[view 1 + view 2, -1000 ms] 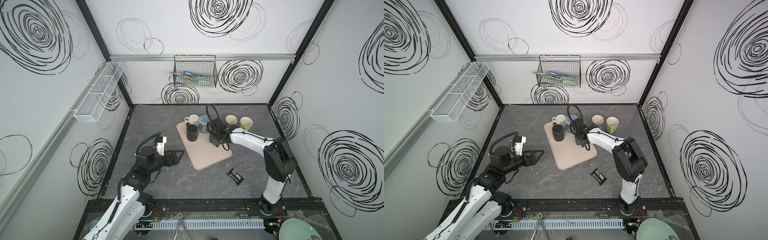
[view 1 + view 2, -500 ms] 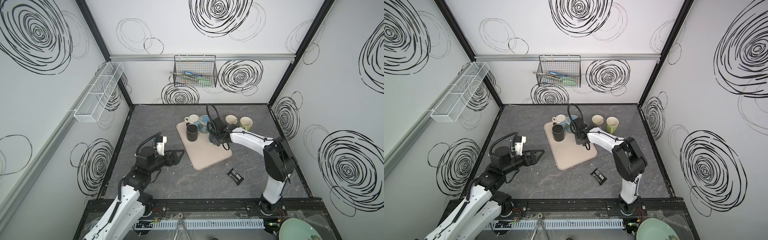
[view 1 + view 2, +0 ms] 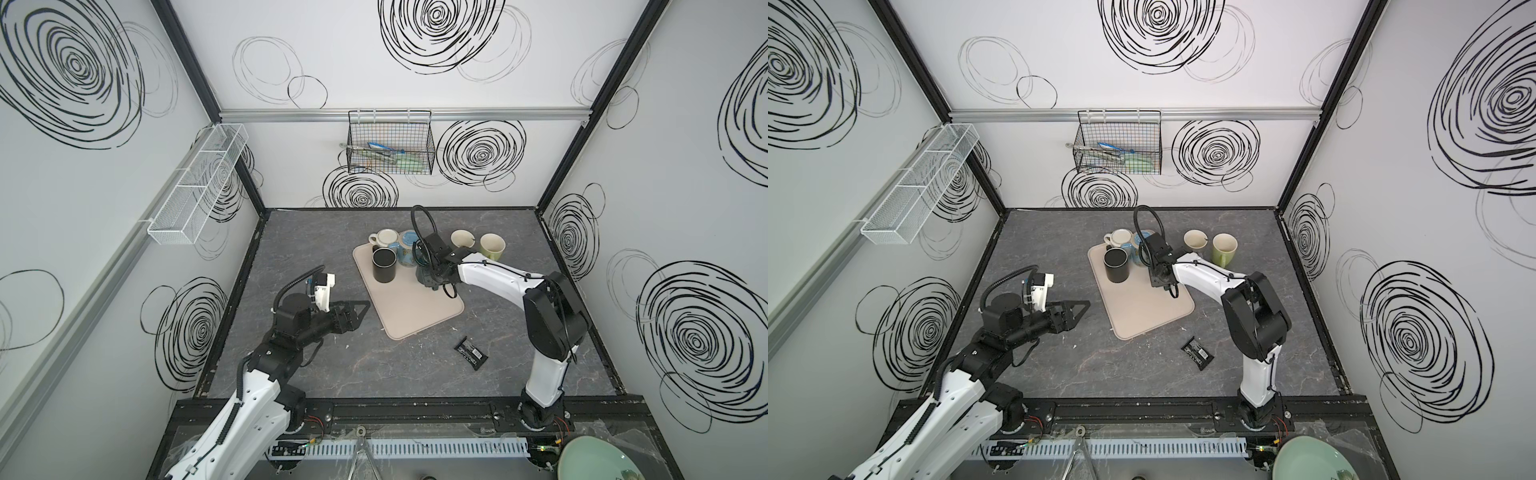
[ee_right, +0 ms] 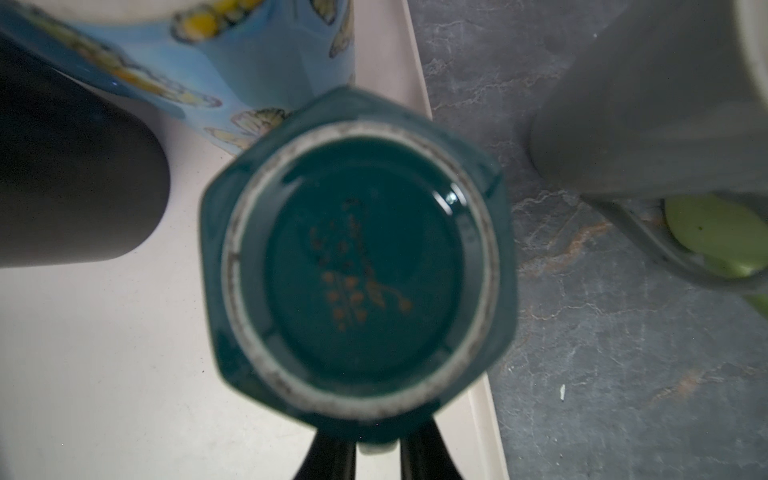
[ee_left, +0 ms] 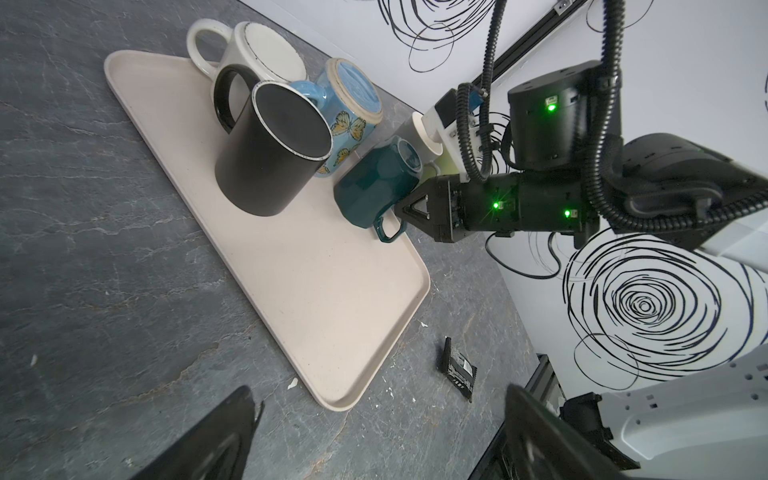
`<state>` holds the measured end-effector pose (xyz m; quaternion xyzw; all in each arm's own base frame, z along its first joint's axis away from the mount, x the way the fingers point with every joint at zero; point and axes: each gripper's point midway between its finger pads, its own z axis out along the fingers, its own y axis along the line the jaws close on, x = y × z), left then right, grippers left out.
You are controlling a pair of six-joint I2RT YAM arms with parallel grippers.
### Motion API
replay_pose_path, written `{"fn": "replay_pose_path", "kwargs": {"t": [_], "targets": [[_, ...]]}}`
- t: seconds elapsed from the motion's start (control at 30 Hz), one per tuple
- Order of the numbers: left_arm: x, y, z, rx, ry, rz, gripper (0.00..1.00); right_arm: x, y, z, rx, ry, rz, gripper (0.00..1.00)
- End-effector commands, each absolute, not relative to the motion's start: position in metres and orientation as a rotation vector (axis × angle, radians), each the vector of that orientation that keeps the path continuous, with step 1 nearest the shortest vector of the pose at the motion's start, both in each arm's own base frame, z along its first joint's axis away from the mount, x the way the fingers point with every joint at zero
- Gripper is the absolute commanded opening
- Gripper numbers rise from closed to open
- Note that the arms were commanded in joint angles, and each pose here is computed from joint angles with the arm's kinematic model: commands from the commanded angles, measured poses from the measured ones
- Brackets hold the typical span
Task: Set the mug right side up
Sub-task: 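Lower the right gripper onto the dark green mug's base and close it, then lift the dark green mug toward the left gripper while the left gripper approaches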
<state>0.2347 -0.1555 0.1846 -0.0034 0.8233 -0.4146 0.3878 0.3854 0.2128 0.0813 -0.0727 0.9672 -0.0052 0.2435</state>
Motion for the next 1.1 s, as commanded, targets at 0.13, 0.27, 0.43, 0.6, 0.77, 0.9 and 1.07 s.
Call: {"fn": "replay_pose_path", "kwargs": {"t": [0.13, 0.27, 0.43, 0.6, 0.77, 0.9, 1.07], "targets": [[0.237, -0.160, 0.195, 0.027, 2.047, -1.069, 0.96, 0.384, 0.208, 0.078, -0.197, 2.648, -0.038, 0.00], [0.237, -0.160, 0.193, 0.025, 2.052, -1.068, 0.96, 0.380, 0.211, 0.079, -0.211, 2.639, -0.004, 0.00], [0.237, -0.162, 0.191, 0.026, 2.060, -1.077, 0.96, 0.373, 0.225, 0.086, -0.231, 2.610, 0.127, 0.00], [0.239, -0.165, 0.192, 0.036, 2.068, -1.070, 0.96, 0.367, 0.235, 0.088, -0.229, 2.587, 0.206, 0.00], [0.241, -0.167, 0.198, 0.042, 2.057, -1.051, 0.96, 0.361, 0.243, 0.085, -0.223, 2.574, 0.301, 0.00], [0.244, -0.172, 0.198, 0.045, 2.053, -1.047, 0.96, 0.354, 0.248, 0.090, -0.210, 2.557, 0.382, 0.00], [0.245, -0.178, 0.197, 0.068, 2.076, -1.046, 0.96, 0.346, 0.250, 0.102, -0.184, 2.509, 0.475, 0.00]]}}
